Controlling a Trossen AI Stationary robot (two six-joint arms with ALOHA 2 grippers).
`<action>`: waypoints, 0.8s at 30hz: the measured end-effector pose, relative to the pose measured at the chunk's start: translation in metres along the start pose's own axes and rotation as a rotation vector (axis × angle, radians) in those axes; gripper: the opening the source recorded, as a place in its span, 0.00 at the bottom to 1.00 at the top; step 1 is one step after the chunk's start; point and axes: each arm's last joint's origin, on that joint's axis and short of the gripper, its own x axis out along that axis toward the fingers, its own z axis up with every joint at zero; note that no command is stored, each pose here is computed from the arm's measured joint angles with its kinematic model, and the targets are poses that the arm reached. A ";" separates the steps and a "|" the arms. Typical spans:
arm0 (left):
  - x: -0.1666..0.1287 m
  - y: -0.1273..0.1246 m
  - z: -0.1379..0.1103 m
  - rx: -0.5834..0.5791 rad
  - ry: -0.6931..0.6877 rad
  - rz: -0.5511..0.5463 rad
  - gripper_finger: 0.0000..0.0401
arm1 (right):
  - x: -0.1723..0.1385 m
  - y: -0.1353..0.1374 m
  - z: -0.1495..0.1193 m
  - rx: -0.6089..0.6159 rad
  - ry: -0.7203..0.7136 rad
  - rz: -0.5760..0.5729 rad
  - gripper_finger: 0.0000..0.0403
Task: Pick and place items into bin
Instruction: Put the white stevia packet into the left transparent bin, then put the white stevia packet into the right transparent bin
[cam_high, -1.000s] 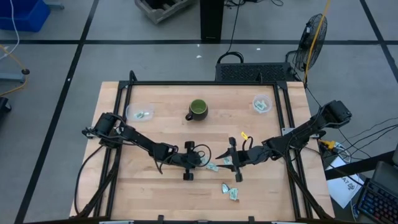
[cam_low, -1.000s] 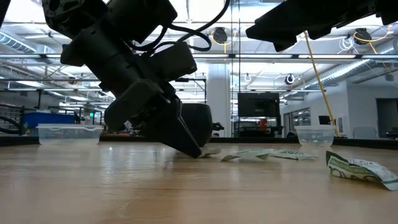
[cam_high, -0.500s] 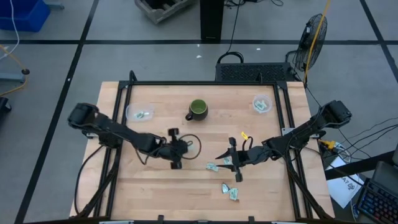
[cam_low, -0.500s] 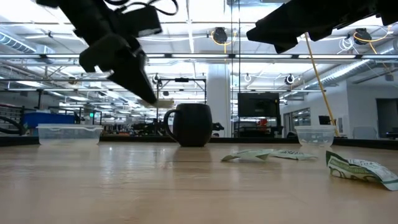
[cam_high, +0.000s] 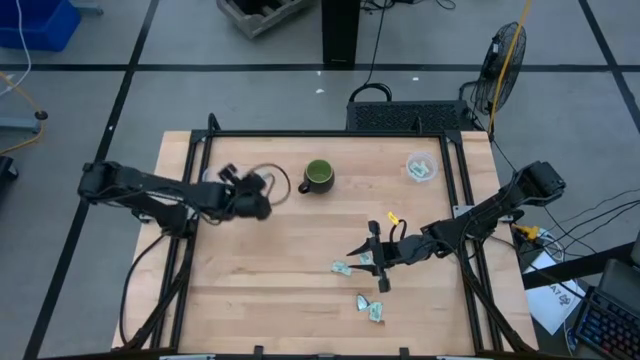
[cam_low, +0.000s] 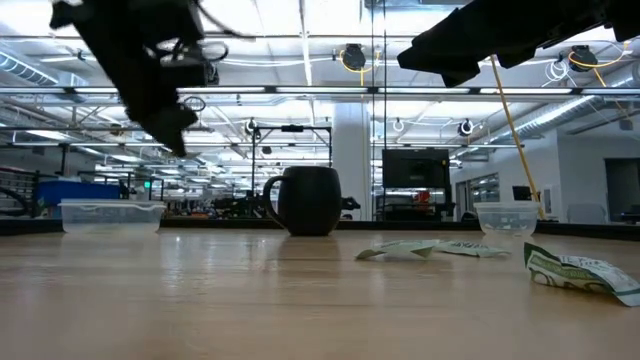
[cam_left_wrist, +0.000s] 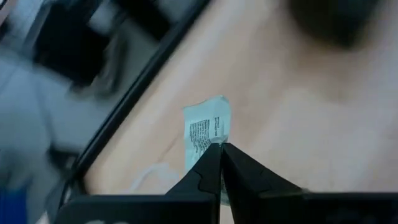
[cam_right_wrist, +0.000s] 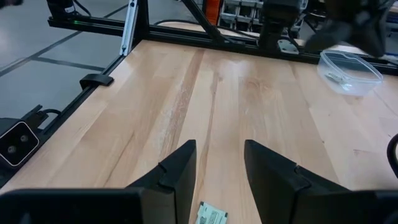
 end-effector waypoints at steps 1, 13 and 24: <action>0.006 0.007 -0.003 -0.048 0.020 0.030 0.05 | 0.000 0.000 0.000 0.000 0.001 0.000 0.32; 0.050 0.052 -0.033 -0.340 0.232 0.169 0.07 | 0.000 0.000 -0.003 -0.009 0.028 -0.001 0.32; 0.056 0.057 -0.037 -0.421 0.309 0.118 0.13 | 0.000 0.000 -0.003 -0.009 0.029 -0.001 0.32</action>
